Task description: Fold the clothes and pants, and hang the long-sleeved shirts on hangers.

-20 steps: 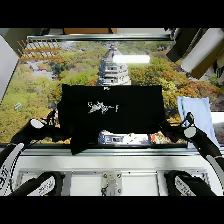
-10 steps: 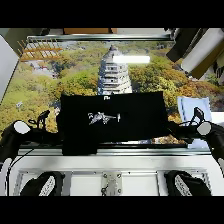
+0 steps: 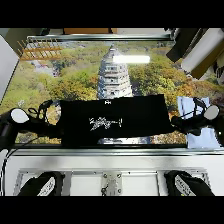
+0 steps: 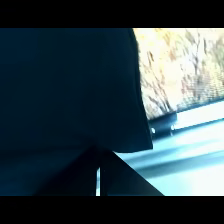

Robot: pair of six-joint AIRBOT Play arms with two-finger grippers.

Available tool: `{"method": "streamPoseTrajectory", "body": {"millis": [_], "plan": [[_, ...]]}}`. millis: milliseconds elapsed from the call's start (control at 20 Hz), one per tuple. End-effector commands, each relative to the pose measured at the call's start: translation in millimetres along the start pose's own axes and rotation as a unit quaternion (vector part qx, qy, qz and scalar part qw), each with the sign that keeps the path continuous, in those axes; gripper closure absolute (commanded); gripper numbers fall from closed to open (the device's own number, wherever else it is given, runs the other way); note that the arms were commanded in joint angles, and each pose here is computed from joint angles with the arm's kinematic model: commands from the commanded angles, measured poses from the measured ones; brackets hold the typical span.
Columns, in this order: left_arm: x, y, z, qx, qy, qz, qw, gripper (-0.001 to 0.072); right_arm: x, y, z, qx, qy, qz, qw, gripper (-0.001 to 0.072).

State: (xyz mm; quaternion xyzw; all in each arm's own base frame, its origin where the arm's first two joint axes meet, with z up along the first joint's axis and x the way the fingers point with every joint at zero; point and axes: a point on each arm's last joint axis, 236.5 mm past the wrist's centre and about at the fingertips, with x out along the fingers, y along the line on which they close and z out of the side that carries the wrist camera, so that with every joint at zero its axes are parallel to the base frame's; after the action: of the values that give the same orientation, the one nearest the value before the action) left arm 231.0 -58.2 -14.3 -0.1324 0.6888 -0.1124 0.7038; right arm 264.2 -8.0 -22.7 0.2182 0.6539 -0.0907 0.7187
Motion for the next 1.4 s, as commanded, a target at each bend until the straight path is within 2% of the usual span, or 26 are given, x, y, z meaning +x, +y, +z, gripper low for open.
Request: {"method": "streamPoseTrajectory", "body": {"millis": [0,450,600,650,700,750,800,900,1100,1150,1200,1350], "plan": [[-8,11,48,0.006,-0.008,0.011,1.000,0.0699,2,25,34,-0.031,0.009,-0.003,0.999,0.0704],[12,27,159,0.014,-0.014,0.012,1.000,0.0699,32,71,135,-0.040,0.000,0.005,0.999,0.0703],[24,31,189,0.009,-0.015,0.006,1.000,0.0698,46,88,160,-0.033,-0.032,0.033,0.998,0.0687],[28,26,198,0.004,-0.019,-0.009,1.000,0.0646,47,98,172,-0.026,-0.054,0.054,0.997,0.0590],[29,19,209,-0.002,-0.030,-0.030,0.999,0.0312,45,108,184,-0.018,-0.079,0.075,0.994,0.0320],[27,11,221,-0.006,-0.046,-0.049,0.998,0.0133,41,118,196,-0.010,-0.106,0.098,0.990,0.0079],[22,4,233,-0.006,-0.064,-0.061,0.996,0.0159,34,129,205,-0.011,-0.125,0.122,0.985,0.0062],[6,-3,247,0.001,-0.090,-0.062,0.994,0.0160,23,137,211,-0.033,-0.142,0.149,0.978,0.0062],[-6,-26,240,0.024,-0.102,-0.062,0.993,0.0164,30,84,186,-0.102,-0.072,0.123,0.985,0.0062],[-4,-32,235,0.028,-0.102,-0.062,0.992,0.0401,33,66,181,-0.099,-0.057,0.119,0.986,0.0062],[1,-40,228,0.034,-0.100,-0.062,0.993,0.0704,37,46,177,-0.088,-0.045,0.116,0.988,0.0062],[21,-65,205,0.055,-0.081,-0.065,0.993,0.0698,53,3,166,-0.053,-0.016,0.122,0.991,0.0062]]}}
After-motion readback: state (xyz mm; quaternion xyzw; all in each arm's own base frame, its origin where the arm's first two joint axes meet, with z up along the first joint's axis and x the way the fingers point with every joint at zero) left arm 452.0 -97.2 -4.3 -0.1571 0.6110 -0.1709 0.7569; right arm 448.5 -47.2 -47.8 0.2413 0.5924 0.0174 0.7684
